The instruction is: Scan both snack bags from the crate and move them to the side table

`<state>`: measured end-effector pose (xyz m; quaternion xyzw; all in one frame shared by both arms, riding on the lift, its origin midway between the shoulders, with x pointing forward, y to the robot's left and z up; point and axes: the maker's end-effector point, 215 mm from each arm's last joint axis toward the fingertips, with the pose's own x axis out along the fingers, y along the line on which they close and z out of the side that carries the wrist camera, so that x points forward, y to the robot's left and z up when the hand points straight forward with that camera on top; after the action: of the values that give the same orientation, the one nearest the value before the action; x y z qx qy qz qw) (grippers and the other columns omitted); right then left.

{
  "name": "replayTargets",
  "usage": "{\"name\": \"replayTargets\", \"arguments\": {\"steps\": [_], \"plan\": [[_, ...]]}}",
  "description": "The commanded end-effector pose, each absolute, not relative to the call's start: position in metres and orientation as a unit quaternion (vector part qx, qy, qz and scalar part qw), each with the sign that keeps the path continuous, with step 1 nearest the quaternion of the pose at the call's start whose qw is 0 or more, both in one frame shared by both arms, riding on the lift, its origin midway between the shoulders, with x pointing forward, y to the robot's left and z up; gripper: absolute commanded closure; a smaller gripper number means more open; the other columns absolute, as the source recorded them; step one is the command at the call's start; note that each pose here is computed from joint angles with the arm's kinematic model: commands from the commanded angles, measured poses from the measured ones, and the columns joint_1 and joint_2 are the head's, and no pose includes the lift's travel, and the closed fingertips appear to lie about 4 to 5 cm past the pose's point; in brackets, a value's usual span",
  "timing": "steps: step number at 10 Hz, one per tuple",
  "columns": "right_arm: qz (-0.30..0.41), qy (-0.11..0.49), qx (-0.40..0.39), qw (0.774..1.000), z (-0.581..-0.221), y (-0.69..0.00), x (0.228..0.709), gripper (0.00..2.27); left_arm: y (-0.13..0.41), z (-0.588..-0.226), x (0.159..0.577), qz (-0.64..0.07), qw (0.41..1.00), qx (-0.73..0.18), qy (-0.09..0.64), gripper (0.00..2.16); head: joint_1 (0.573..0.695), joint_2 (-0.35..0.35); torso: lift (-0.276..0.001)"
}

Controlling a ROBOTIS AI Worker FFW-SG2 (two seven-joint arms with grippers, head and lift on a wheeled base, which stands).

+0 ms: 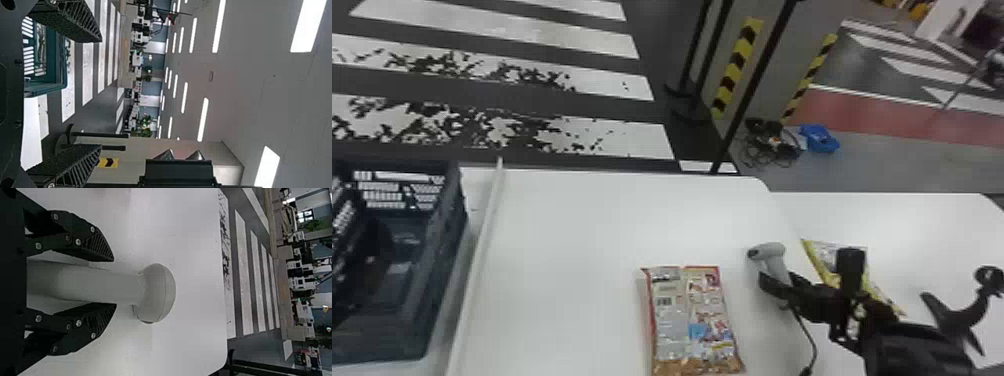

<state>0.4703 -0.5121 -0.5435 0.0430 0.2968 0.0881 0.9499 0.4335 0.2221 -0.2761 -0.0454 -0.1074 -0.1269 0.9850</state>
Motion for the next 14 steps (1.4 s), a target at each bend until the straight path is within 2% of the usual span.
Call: {"name": "replayTargets", "arguments": {"steps": [1,4,6,7,9,12,14], "plan": [[0.077,0.299,0.049,0.95,-0.539,-0.52,0.464,2.22,0.221,-0.275,0.433,-0.128,0.985,-0.047,-0.109,0.03,0.695,-0.345,-0.095],[0.032,0.301,0.03,0.953,-0.518,-0.532,0.45,2.22,0.22,-0.274,0.433,-0.129,0.984,-0.046,-0.11,0.03,0.695,-0.35,-0.095],[0.011,0.316,0.043,0.948,-0.488,-0.504,0.427,2.22,0.22,-0.27,0.434,-0.13,0.984,-0.044,-0.113,0.03,0.695,-0.35,-0.095],[-0.002,0.325,0.017,0.946,-0.476,-0.48,0.416,2.22,0.22,-0.269,0.434,-0.129,0.984,-0.045,-0.115,0.03,0.695,-0.35,-0.095],[0.0,0.322,0.04,0.946,-0.461,-0.44,0.4,2.22,0.21,-0.266,0.436,-0.138,0.982,-0.046,-0.117,0.03,0.695,-0.332,-0.095],[0.021,0.279,0.052,0.959,-0.427,-0.388,0.389,2.22,0.208,-0.266,0.434,-0.143,0.982,-0.041,-0.118,0.03,0.695,-0.28,-0.095],[0.043,0.282,0.065,0.956,-0.422,-0.352,0.368,2.22,0.205,-0.266,0.434,-0.146,0.981,-0.043,-0.118,0.03,0.695,-0.249,-0.095]]}}
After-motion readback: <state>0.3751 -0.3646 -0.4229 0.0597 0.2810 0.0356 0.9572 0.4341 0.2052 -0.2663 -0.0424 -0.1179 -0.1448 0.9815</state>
